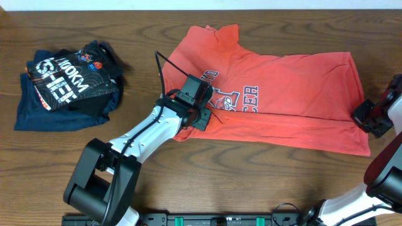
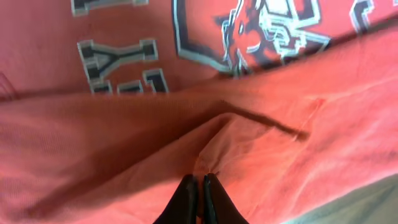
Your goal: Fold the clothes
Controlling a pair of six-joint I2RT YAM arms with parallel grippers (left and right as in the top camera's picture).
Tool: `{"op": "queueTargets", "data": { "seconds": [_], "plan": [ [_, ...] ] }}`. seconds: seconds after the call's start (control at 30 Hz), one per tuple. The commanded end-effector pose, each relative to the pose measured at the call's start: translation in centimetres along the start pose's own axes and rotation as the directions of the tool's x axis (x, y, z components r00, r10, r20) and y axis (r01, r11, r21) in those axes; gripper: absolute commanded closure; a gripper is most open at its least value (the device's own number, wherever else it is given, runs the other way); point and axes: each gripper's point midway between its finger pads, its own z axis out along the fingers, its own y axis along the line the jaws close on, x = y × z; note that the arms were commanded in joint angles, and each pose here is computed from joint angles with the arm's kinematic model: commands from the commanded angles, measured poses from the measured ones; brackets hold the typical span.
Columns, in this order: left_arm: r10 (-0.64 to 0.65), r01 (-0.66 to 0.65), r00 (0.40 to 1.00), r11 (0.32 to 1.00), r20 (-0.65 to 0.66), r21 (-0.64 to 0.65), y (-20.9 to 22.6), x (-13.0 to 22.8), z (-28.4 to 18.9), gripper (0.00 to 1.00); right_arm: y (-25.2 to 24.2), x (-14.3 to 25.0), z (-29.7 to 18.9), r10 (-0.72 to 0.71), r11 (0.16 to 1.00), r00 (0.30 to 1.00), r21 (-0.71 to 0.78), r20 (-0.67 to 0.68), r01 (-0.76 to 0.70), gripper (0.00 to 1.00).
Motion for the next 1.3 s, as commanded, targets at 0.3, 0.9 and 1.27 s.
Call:
{"op": "queueTargets", "data": {
  "seconds": [0.3,0.9,1.27],
  "plan": [
    [0.027,-0.030,0.954,1.000,0.298,0.007,-0.2,-8.7,-2.8,0.94,0.1,0.3,0.3,-0.024,1.000,1.000,0.009,-0.010,0.025,0.94],
    [0.049,-0.049,0.966,0.999,0.253,-0.006,0.2,-7.7,-2.1,0.60,0.1,0.3,0.3,-0.024,1.000,1.000,0.009,-0.010,0.025,0.94],
    [-0.027,0.035,0.979,0.999,0.203,-0.035,2.7,-6.5,-1.2,0.89,0.1,0.3,0.3,-0.024,1.000,1.000,0.009,-0.012,0.025,0.94]
  ]
}}
